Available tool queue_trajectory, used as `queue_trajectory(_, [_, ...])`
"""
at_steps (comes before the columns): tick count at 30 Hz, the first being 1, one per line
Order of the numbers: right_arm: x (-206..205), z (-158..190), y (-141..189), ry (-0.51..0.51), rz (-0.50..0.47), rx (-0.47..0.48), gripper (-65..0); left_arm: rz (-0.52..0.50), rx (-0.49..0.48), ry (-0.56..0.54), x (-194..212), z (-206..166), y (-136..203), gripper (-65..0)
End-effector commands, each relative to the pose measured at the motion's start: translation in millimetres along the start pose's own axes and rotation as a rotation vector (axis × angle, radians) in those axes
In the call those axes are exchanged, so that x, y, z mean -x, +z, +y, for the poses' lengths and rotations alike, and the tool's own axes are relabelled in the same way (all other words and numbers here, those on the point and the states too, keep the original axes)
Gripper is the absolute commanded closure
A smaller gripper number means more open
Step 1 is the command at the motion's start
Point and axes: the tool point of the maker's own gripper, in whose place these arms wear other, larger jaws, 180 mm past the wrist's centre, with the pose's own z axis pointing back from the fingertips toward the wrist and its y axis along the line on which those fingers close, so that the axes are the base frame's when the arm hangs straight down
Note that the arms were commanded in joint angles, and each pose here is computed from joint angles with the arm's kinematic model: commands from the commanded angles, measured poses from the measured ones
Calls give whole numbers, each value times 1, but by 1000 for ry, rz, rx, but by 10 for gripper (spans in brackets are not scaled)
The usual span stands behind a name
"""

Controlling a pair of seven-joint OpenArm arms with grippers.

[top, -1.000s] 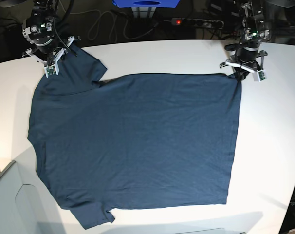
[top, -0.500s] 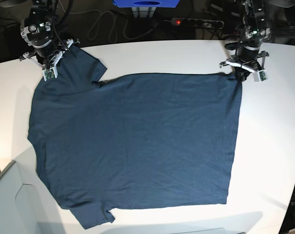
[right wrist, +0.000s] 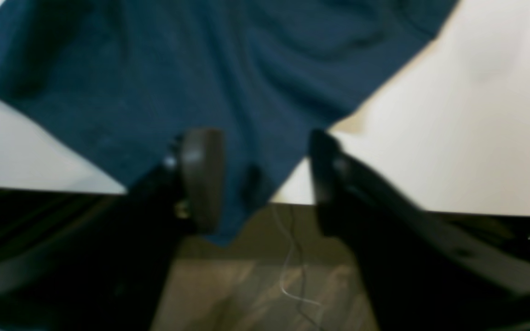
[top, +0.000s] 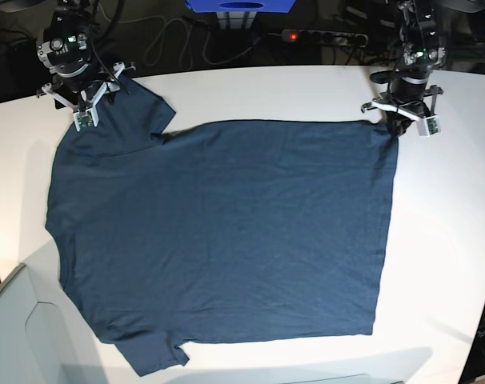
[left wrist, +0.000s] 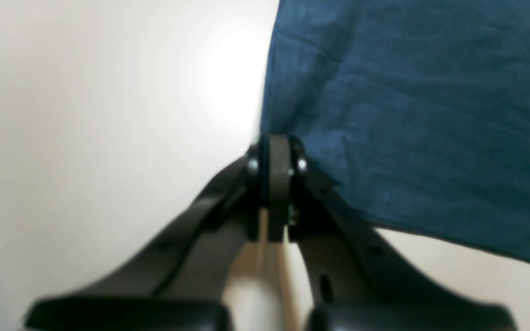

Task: Fold the T-shirt properly
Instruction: 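Pull the held shoulder corners toward the robot base with both grippers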

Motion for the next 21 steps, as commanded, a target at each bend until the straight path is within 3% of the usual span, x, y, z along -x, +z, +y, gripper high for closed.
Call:
queue_trajectory(1, [-6,-4,0,19,-21,3,-335,-39,1,-10,-12,1,2,0])
queue_trajectory(14, [29,7,-24,-10,84,-60,-328,-42,2,-11,-13,0,2,0])
queue_trajectory(17, [32,22,-24,46,84,-150,-243,-42,2,-11,-13,0,2,0])
queue_trajectory(21, [35,16,-22,25,86,-140,-16,-42,2,-11,-13,0,2,0])
